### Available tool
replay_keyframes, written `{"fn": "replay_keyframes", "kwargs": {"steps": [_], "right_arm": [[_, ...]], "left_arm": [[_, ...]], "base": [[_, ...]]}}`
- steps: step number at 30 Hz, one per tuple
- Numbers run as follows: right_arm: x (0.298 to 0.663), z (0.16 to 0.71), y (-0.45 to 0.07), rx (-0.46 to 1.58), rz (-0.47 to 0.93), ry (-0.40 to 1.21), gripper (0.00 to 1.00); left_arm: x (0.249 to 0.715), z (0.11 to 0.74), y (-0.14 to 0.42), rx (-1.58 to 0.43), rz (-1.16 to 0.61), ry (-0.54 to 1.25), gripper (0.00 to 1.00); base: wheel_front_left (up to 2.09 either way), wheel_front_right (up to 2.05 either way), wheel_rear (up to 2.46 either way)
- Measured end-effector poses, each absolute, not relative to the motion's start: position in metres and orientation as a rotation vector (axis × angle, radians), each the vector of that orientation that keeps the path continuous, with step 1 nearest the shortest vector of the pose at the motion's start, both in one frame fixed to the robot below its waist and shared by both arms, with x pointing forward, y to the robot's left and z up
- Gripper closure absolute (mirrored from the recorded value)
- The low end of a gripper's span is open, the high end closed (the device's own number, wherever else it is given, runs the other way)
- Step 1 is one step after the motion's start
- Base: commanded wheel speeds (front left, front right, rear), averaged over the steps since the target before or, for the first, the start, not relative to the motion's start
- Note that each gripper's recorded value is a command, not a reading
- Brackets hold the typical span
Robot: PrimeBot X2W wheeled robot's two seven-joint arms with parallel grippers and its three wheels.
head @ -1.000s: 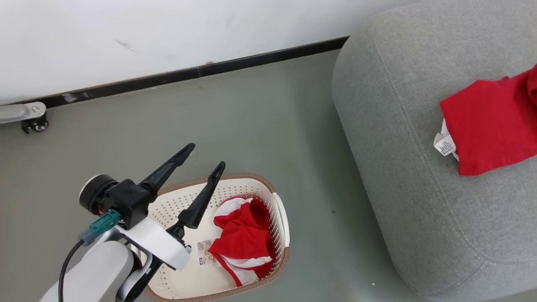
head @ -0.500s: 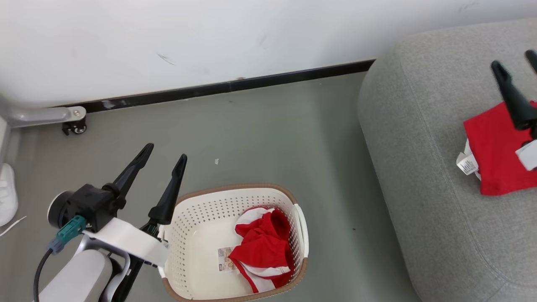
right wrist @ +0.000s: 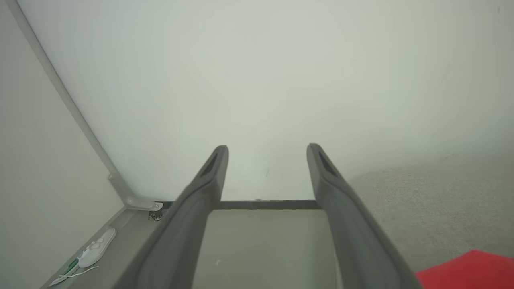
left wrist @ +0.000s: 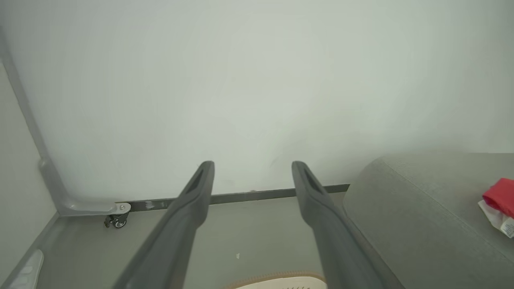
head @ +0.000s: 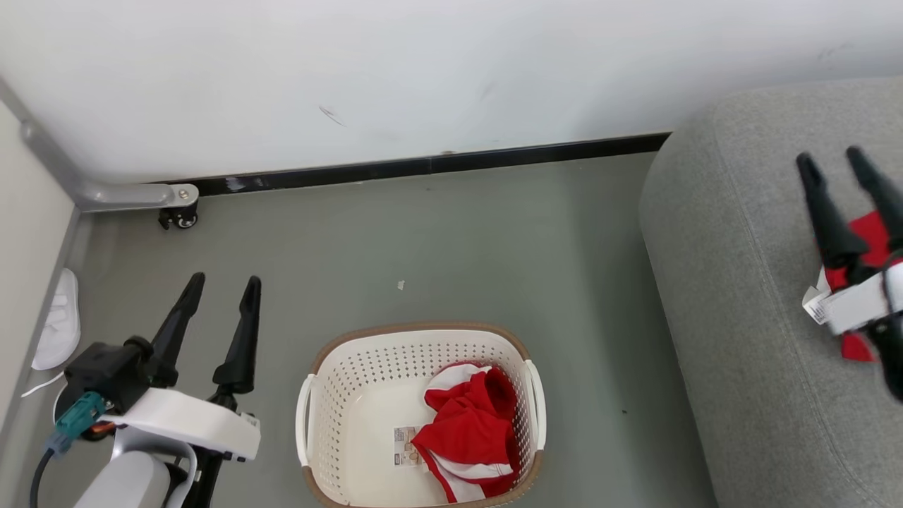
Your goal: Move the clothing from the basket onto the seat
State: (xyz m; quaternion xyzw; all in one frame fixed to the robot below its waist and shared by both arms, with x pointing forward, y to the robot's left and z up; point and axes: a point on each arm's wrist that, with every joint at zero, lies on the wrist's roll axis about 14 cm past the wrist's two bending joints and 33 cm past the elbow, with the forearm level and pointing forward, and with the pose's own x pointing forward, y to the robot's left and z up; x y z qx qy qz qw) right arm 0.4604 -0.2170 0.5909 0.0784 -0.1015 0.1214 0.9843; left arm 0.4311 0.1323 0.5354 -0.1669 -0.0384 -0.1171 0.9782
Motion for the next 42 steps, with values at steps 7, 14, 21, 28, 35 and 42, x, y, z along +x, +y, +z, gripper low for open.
{"fn": "replay_keyframes", "kwargs": {"steps": [7, 14, 21, 28, 35, 42], "right_arm": [[0.440, 0.559, -0.182, 0.265, 0.270, -0.149, 0.00], [0.426, 0.549, -0.172, 0.282, 0.256, -0.147, 0.00], [0.410, 0.535, -0.154, 0.272, 0.267, -0.124, 0.00], [0.401, 0.535, -0.141, 0.278, 0.263, -0.135, 0.00], [0.392, 0.525, -0.138, 0.264, 0.256, -0.112, 0.00], [0.388, 0.532, -0.130, 0.264, 0.266, -0.134, 0.00]], "left_arm": [[0.419, 0.525, 0.153, -0.369, -0.144, -0.060, 0.00], [0.409, 0.521, 0.168, -0.340, -0.096, -0.065, 0.00], [0.401, 0.518, 0.184, -0.314, -0.037, -0.073, 0.00], [0.395, 0.513, 0.197, -0.298, 0.015, -0.074, 0.00], [0.396, 0.515, 0.201, -0.294, 0.039, -0.091, 0.00], [0.389, 0.510, 0.198, -0.293, 0.036, -0.082, 0.00]], "base": [[0.00, 0.00, 0.00], [0.00, 0.00, 0.00], [0.00, 0.00, 0.00], [0.00, 0.00, 0.00], [0.00, 0.00, 0.00], [0.00, 0.00, 0.00]]}}
